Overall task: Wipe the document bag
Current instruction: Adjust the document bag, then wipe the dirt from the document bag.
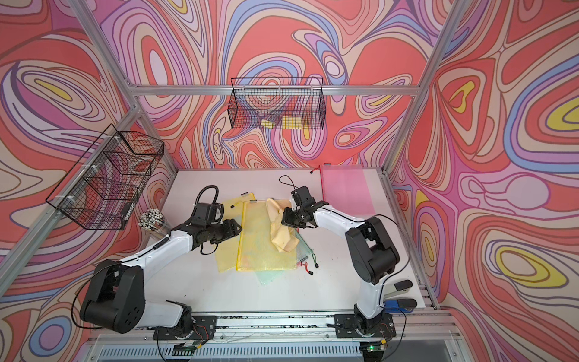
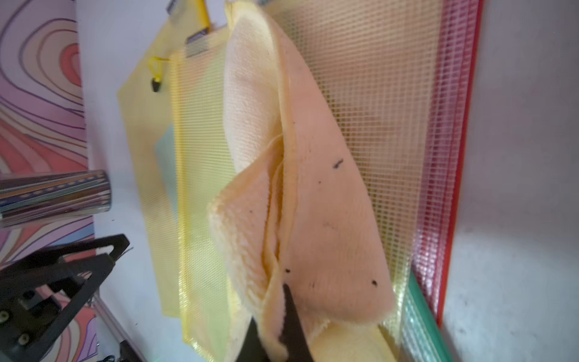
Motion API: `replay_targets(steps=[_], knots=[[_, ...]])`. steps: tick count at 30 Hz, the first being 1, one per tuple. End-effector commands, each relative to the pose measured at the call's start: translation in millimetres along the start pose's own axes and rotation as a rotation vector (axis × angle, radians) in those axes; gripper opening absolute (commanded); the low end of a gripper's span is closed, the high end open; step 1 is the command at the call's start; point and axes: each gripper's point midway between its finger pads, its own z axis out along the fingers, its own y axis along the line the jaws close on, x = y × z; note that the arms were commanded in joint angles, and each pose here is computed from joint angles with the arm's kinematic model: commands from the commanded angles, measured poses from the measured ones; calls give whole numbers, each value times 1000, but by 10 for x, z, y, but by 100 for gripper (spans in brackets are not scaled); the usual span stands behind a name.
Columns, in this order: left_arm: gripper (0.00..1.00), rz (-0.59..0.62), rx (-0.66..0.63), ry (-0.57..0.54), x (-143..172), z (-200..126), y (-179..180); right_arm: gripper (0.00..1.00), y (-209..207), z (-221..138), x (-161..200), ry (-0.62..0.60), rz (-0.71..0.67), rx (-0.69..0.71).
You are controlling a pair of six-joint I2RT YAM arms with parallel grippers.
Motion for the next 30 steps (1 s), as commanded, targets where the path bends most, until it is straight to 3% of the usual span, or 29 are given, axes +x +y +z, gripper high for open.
replay_targets(steps=[1,15,19,25,30], knots=[[64,1,126,-8,-52,66,-207,0,-140,158,39,21,3,32],[44,25,128,91,99,493,-69,0,-387,391,367,91,83,30],[25,16,130,105,126,534,-54,0,-405,385,379,94,78,40],[3,17,141,101,112,481,-99,0,-333,341,326,86,64,25],[0,22,154,92,94,395,-149,0,7,170,153,53,-39,24]])
